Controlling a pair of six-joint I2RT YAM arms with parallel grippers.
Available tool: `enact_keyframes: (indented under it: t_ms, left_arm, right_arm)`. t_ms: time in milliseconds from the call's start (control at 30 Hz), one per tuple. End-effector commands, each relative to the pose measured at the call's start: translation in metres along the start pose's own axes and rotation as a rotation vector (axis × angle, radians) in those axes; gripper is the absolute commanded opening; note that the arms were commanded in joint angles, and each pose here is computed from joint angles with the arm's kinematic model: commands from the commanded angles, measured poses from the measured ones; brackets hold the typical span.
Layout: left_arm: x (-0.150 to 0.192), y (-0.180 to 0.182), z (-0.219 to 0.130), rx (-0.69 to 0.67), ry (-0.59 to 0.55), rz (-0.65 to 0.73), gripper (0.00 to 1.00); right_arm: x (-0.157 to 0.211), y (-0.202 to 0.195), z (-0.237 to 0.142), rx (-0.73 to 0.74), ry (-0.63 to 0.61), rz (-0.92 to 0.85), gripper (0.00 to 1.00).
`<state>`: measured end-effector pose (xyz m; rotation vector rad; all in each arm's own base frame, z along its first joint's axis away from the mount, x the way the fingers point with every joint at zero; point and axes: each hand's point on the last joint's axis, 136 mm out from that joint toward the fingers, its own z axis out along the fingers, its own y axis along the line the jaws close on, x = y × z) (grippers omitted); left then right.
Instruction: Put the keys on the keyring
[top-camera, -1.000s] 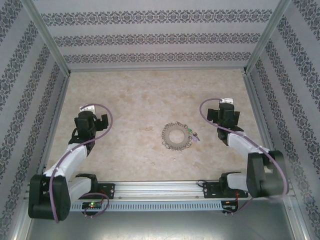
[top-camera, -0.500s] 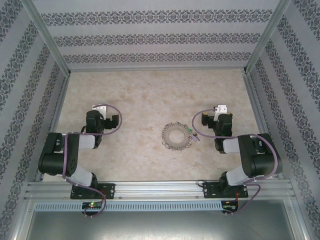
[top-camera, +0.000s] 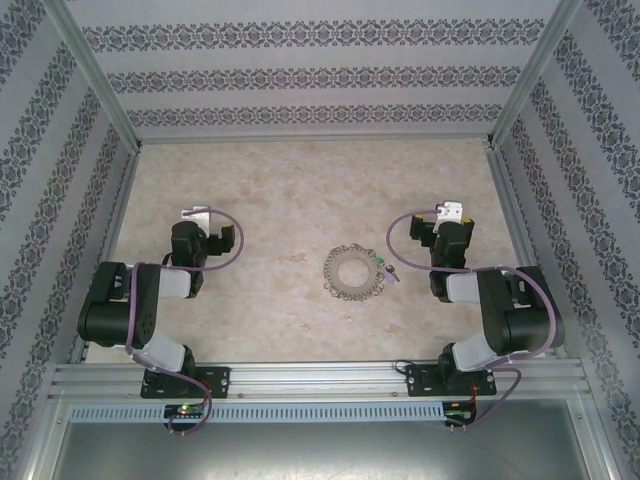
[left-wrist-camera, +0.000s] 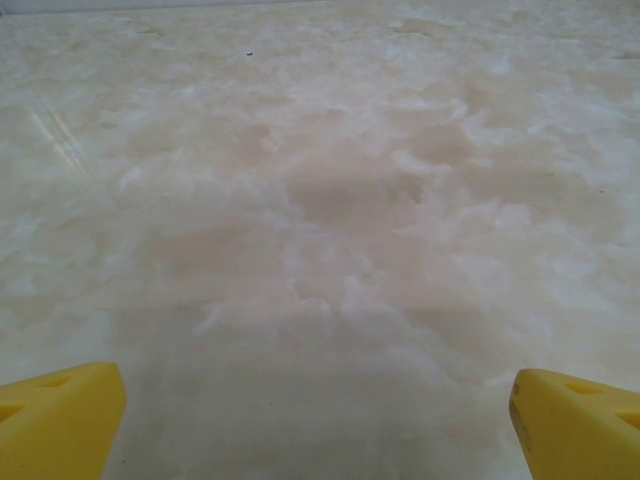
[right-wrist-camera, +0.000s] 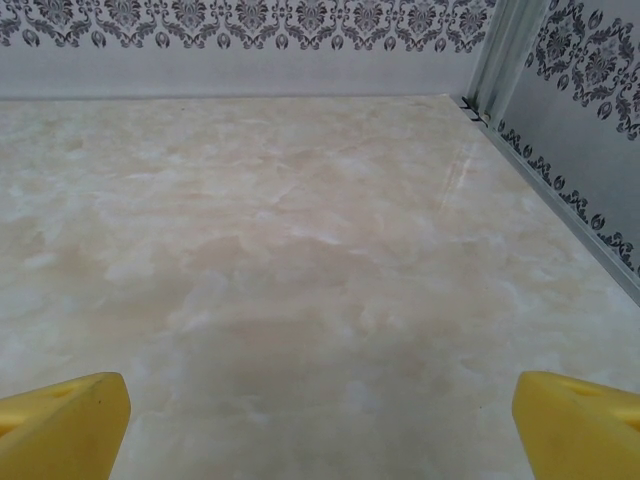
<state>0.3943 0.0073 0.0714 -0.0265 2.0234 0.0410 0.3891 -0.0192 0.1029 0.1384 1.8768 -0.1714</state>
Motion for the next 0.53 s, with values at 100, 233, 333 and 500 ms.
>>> enact_keyframes:
  t_ms: [100,233,333,500]
  left_arm:
    - [-0.0124,-0.0002,-0.0005,0.0,-0.049,0.002,1.0]
    - [-0.0125,-0.0005,-0.0001,0.002,-0.048,0.001,1.0]
    - [-0.0123,-0.0008,-0.0001,0.003,-0.047,0.0,1.0]
    - [-0.0127,-0.0009,-0.0003,0.004,-0.048,0.0,1.0]
  right_arm:
    - [-0.0065,0.0001,0.0004,0.008,-0.022,0.026,0.98]
    - [-0.0068,0.0003,0.0007,0.006,-0.021,0.027,0.98]
    - [-0.0062,0.0027,0.0016,-0.012,-0.017,0.026,0.98]
    - [-0.0057,0.0091,0.002,-0.062,-0.01,0.017,0.98]
